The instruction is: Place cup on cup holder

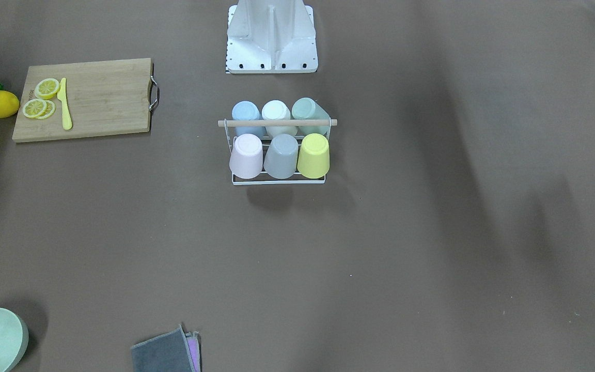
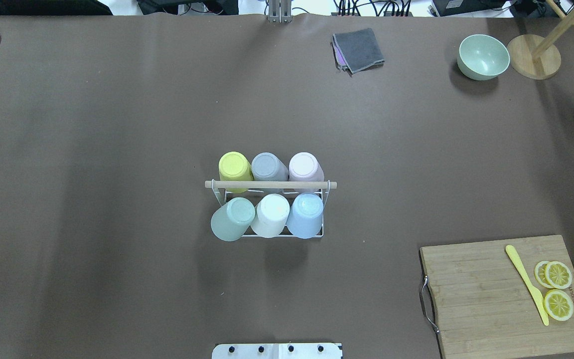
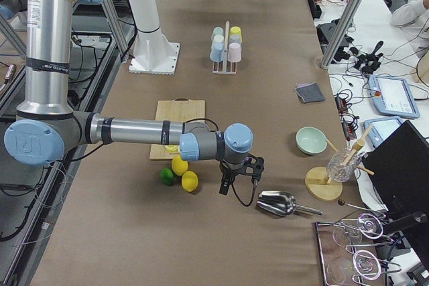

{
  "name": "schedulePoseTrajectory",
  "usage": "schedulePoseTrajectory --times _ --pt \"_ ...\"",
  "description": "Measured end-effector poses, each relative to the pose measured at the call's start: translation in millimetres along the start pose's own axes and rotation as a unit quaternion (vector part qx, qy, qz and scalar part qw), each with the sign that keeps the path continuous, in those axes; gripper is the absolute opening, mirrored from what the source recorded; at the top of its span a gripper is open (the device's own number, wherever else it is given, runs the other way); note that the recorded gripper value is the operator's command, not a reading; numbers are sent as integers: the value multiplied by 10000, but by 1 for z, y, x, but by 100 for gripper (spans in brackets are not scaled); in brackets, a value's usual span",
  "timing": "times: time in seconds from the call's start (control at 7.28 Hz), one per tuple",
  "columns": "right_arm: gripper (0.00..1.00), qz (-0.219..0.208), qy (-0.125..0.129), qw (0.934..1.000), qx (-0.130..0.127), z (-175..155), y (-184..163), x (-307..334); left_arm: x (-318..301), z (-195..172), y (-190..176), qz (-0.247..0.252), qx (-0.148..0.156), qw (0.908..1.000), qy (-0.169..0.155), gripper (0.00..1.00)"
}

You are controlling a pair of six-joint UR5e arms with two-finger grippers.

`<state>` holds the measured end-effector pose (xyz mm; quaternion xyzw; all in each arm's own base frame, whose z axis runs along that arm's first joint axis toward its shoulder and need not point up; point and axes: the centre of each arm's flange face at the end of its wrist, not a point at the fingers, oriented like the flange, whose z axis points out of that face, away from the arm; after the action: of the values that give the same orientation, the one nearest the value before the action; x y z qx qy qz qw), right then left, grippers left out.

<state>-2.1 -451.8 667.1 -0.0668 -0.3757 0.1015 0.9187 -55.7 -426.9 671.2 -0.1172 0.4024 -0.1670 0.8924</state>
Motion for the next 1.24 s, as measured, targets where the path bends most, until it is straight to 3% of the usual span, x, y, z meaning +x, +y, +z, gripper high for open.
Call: schedulePoseTrajectory --times 0.41,1.24 --pt "100 7 9 10000 -5 1 0 1 22 -23 7 -113 -124 9998 -104 98" --pt "100 3 20 10000 -3 1 -1 1 20 -22 9 -171 -173 9996 -136 98"
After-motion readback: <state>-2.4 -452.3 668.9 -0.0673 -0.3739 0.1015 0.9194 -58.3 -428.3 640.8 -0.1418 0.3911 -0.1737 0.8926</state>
